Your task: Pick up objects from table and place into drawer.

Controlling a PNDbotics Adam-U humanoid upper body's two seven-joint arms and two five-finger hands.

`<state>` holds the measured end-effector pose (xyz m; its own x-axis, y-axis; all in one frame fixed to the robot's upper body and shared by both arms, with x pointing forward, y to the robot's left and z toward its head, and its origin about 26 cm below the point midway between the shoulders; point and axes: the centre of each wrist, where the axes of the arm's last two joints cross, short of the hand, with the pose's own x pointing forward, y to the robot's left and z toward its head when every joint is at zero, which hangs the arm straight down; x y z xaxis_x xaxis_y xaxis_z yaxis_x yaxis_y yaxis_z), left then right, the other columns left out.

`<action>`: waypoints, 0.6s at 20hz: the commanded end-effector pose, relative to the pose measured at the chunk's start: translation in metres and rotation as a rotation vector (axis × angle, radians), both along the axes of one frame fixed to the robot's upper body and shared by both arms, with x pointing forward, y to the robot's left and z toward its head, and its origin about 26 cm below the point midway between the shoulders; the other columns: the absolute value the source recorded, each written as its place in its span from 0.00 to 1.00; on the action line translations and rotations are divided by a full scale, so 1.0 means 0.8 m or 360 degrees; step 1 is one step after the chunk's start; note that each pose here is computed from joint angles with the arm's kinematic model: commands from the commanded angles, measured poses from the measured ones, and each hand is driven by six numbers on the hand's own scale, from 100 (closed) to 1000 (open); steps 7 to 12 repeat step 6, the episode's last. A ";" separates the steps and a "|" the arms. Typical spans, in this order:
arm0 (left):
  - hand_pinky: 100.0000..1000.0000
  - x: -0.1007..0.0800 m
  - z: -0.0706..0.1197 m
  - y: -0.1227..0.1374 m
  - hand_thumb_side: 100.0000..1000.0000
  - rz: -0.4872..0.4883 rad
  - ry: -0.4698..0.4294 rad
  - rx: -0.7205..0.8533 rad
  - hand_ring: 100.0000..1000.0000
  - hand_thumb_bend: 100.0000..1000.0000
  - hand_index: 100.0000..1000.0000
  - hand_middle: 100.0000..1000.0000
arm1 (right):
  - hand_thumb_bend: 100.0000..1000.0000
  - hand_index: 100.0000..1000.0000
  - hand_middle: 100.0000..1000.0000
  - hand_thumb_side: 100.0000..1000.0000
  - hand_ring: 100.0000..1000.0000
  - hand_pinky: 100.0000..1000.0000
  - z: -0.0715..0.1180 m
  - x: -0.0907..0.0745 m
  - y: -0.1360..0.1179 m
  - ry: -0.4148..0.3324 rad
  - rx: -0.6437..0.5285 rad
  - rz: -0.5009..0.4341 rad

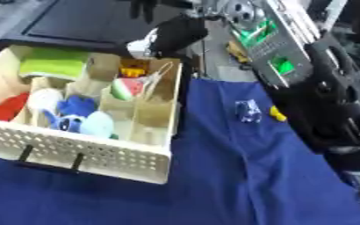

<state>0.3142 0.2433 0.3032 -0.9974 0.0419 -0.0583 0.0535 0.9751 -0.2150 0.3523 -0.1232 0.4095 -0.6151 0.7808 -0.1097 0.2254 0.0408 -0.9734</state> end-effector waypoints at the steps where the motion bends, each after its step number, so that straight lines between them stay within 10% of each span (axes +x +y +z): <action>1: 0.30 -0.005 0.010 0.001 1.00 0.0005 -0.0052 0.0007 0.42 0.21 0.71 0.52 | 0.46 0.71 0.54 0.70 0.77 0.79 0.025 -0.023 -0.026 -0.0159 0.0139 -0.0006; 3: 0.30 -0.005 0.009 0.002 1.00 0.0010 -0.0054 0.0004 0.42 0.21 0.71 0.52 | 0.31 0.71 0.54 0.74 0.75 0.78 0.029 -0.034 -0.040 -0.0222 0.0222 -0.0005; 4: 0.29 -0.005 0.009 0.003 1.00 0.0013 -0.0055 0.0002 0.42 0.21 0.71 0.52 | 0.43 0.70 0.53 0.71 0.75 0.78 0.031 -0.040 -0.049 -0.0254 0.0268 -0.0008; 12: 0.30 -0.005 0.009 0.004 1.00 0.0020 -0.0056 -0.0002 0.42 0.21 0.71 0.52 | 0.42 0.70 0.53 0.72 0.75 0.78 0.035 -0.052 -0.068 -0.0325 0.0359 -0.0020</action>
